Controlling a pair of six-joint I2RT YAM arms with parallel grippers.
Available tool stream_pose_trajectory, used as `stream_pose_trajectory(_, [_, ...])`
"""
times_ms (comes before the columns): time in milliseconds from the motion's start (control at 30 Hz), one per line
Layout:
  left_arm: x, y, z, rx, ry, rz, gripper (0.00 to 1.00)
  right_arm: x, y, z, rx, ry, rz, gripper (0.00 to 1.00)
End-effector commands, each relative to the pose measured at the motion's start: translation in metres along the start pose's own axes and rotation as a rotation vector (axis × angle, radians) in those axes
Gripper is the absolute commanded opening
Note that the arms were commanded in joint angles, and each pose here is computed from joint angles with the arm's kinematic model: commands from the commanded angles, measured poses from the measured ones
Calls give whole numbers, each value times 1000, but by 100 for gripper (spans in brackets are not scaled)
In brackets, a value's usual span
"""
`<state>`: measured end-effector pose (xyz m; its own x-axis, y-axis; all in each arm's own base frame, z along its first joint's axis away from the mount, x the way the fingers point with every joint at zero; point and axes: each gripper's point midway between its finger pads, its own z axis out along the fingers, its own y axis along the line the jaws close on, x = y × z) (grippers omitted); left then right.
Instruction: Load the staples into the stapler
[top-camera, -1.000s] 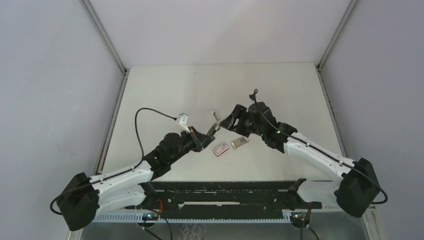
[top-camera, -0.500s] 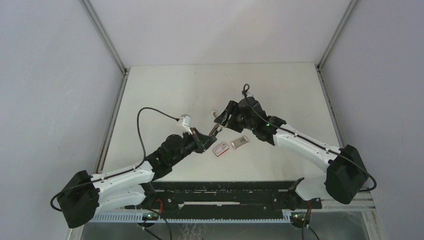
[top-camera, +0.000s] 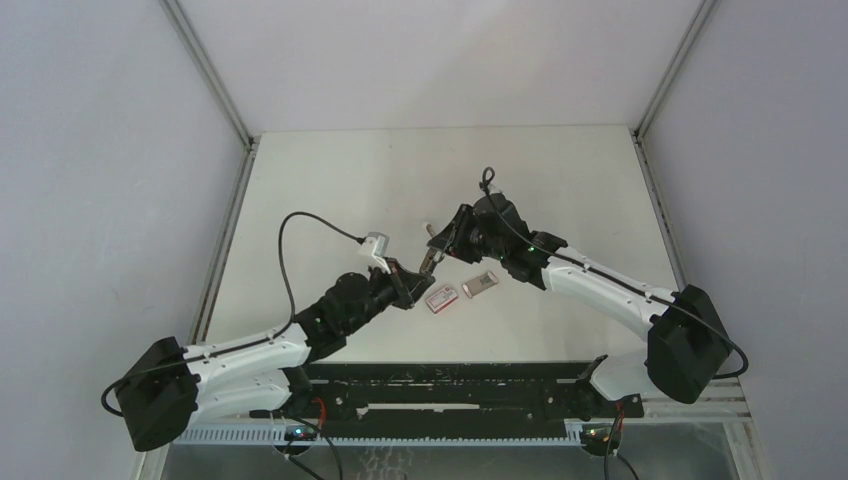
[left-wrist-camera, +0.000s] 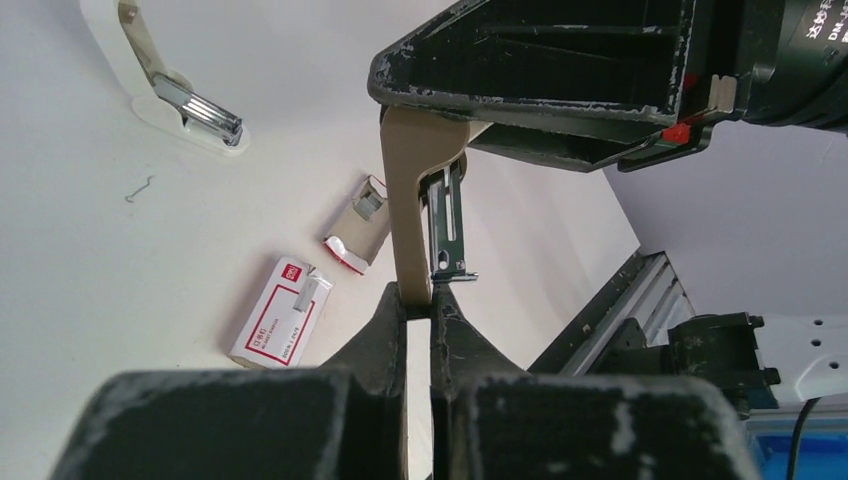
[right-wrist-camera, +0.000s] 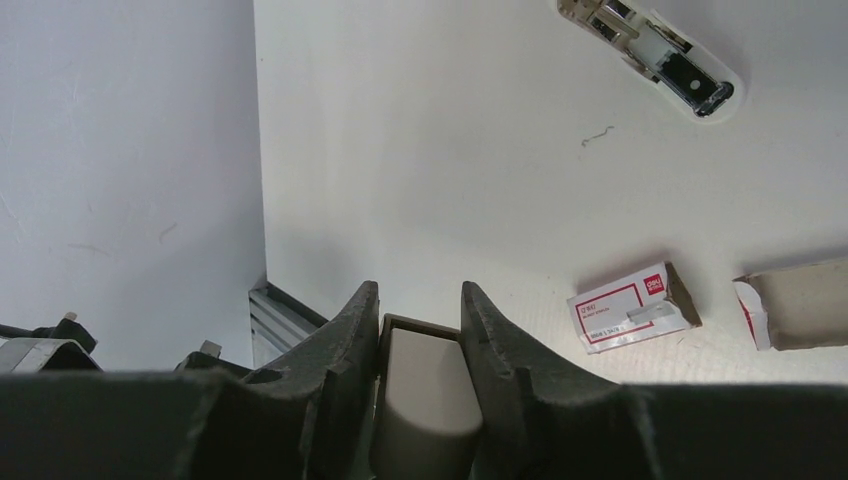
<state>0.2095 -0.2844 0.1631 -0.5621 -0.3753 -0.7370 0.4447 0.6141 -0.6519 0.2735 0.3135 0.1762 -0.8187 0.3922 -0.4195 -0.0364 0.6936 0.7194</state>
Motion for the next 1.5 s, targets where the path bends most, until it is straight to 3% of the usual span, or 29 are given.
stream_pose_trajectory(0, [-8, -18, 0, 86, -24, 65, 14, -20, 27, -9, -92, -59, -78, 13])
stream_pose_trajectory(133, [-8, -16, -5, 93, -34, 99, 56, -40, 14, -13, -61, -123, -203, 11])
stream_pose_trajectory(267, [-16, -8, -17, 52, -56, 151, 72, -67, -13, -16, 21, -162, -379, 10])
stream_pose_trajectory(433, [-25, 24, -30, -99, -52, 215, 85, -87, -68, -1, 156, -27, -507, 11])
stream_pose_trajectory(567, [-34, 41, -38, -115, -64, 176, 87, -101, -98, 17, 283, 20, -675, 10])
stream_pose_trajectory(767, [-44, 58, -49, -146, -104, 151, 87, -118, -109, 49, 330, 36, -776, 10])
stream_pose_trajectory(1100, [-41, 65, -49, -170, -83, 150, 87, -125, -124, 100, 367, 122, -782, 11])
stream_pose_trajectory(1467, [-38, 69, -46, -186, -70, 149, 87, -116, -142, 125, 387, 176, -751, 12])
